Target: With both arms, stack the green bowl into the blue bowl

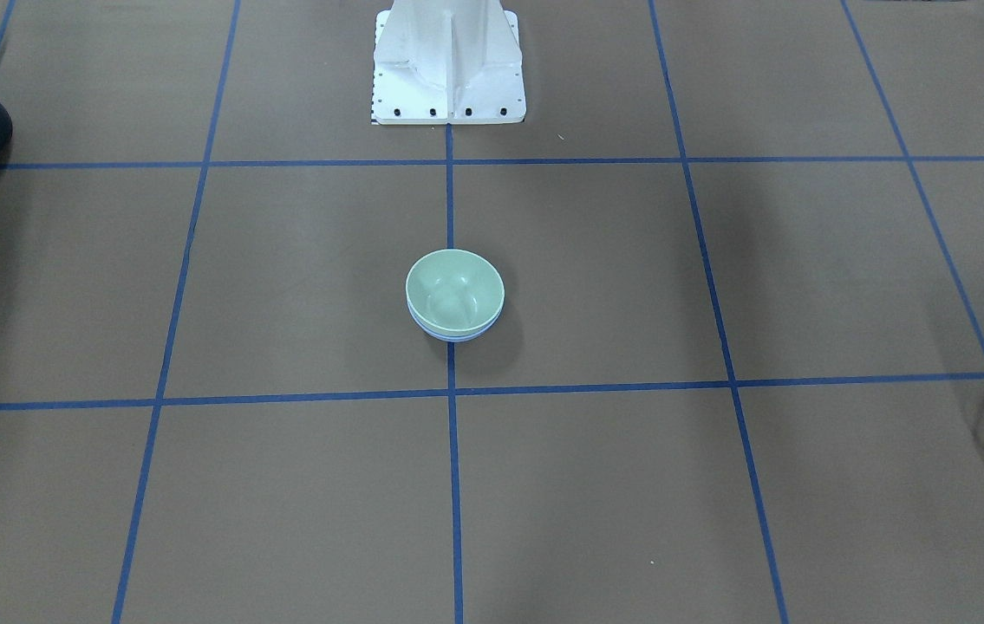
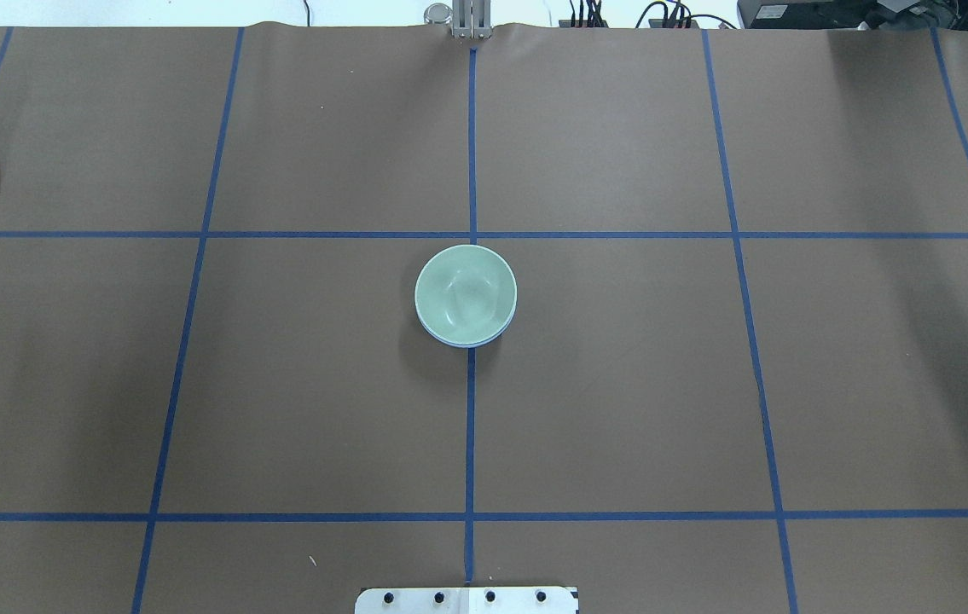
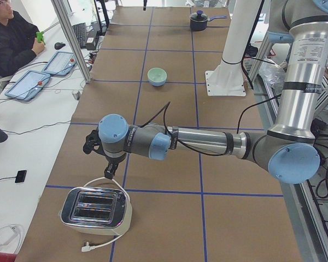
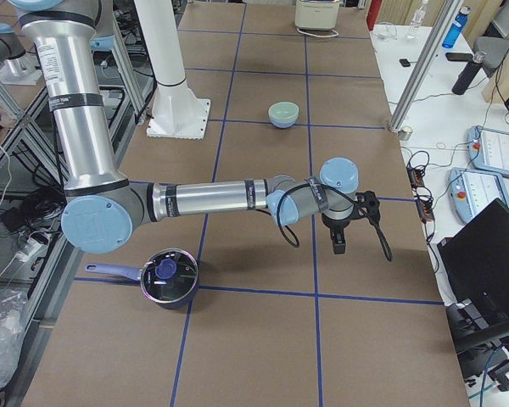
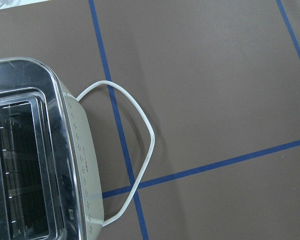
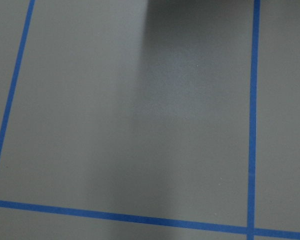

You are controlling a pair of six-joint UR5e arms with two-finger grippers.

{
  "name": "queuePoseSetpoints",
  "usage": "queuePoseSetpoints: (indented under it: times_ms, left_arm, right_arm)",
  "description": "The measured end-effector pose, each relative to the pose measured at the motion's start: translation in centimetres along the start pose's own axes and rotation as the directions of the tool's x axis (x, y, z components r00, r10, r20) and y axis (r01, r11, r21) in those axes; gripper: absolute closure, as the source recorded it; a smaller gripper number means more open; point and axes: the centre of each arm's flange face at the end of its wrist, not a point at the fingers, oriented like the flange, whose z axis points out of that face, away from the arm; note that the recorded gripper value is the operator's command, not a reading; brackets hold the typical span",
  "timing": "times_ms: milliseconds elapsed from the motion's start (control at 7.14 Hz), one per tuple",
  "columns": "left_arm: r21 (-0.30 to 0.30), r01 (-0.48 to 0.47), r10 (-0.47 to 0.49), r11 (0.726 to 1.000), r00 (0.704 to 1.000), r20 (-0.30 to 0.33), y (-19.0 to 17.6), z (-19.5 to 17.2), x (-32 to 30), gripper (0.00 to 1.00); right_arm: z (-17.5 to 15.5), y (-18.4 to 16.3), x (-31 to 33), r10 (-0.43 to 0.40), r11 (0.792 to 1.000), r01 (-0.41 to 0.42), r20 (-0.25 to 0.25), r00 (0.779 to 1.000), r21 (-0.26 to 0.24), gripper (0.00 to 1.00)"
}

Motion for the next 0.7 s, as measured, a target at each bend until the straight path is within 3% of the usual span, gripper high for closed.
queuePoseSetpoints:
  times_ms: [700]
  left_arm:
    - [-0.031, 0.000, 0.000, 1.000, 1.000, 0.002, 6.5, 1.4, -1.4, 0.02]
  right_arm:
    - [-0.8, -0.4, -0.1, 0.005, 1.000, -0.005, 0.015, 1.000, 0.002, 0.00]
